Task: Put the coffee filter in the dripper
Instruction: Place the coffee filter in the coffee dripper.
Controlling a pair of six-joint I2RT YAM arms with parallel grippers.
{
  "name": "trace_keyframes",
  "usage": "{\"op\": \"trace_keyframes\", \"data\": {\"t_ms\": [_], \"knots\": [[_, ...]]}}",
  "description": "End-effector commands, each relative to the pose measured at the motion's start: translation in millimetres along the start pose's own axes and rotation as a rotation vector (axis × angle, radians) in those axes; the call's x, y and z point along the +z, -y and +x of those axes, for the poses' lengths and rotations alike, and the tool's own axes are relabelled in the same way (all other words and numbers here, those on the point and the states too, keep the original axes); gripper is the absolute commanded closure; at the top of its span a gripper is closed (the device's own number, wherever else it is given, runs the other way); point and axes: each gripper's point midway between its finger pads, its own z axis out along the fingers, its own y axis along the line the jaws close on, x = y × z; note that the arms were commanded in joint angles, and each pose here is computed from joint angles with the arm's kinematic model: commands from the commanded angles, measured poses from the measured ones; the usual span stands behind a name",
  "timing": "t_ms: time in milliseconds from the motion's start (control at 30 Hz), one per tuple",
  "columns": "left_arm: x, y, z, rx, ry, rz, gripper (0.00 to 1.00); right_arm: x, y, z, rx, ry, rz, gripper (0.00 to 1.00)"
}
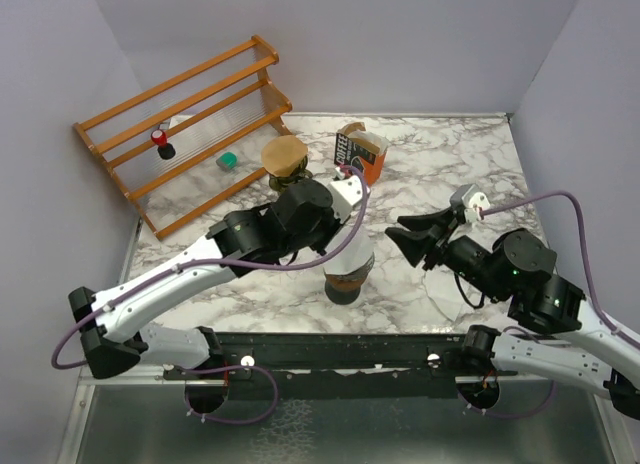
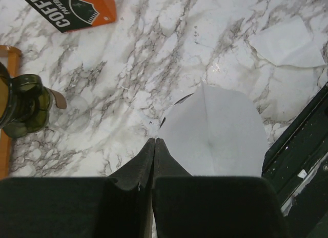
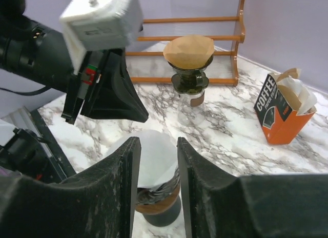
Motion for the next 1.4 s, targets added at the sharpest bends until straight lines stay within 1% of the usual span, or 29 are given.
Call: {"op": "trace_keyframes", "data": {"t_ms": [0,67,133,200,233,367,467,667,1133,1233,1367], "knots": [[-28,-25,-24,-0.046,0.184,-0.117,1.00,13,-5,1,0.067,-0.053,0.020,0.65],[-38,-30,-25,-0.065,0.241,-0.135,1.00,20,-9,6,0.075,-0.090,0.011,0.73],[-44,-32,-21,-0.078,0.279,-0.140,1.00,26,-14,14,0.082,-0.134,0.001,0.87],[-49,-33,-18,-0.093,0.309,-0.137,1.00,33,-16,26,0.083,-0.197,0.009,0.98],[-51,-34,-16,-0.102,0.317,-0.142,1.00,36,-17,33,0.083,-0.231,0.012,0.99],[-61,-38,-9,-0.135,0.382,-0.149,1.00,45,-23,61,0.082,-0.361,0.011,0.99],[-68,-39,-6,-0.152,0.430,-0.144,1.00,49,-23,81,0.080,-0.416,0.028,0.99],[-65,-39,6,-0.145,0.424,-0.149,1.00,58,-26,113,0.093,-0.482,0.035,0.99],[-59,-37,19,-0.122,0.401,-0.146,1.00,57,-29,173,0.136,-0.565,0.044,0.99],[-59,-37,18,-0.122,0.403,-0.145,1.00,57,-29,176,0.137,-0.571,0.045,0.99],[-58,-37,19,-0.122,0.400,-0.144,1.00,60,-29,163,0.134,-0.548,0.042,0.99]]}}
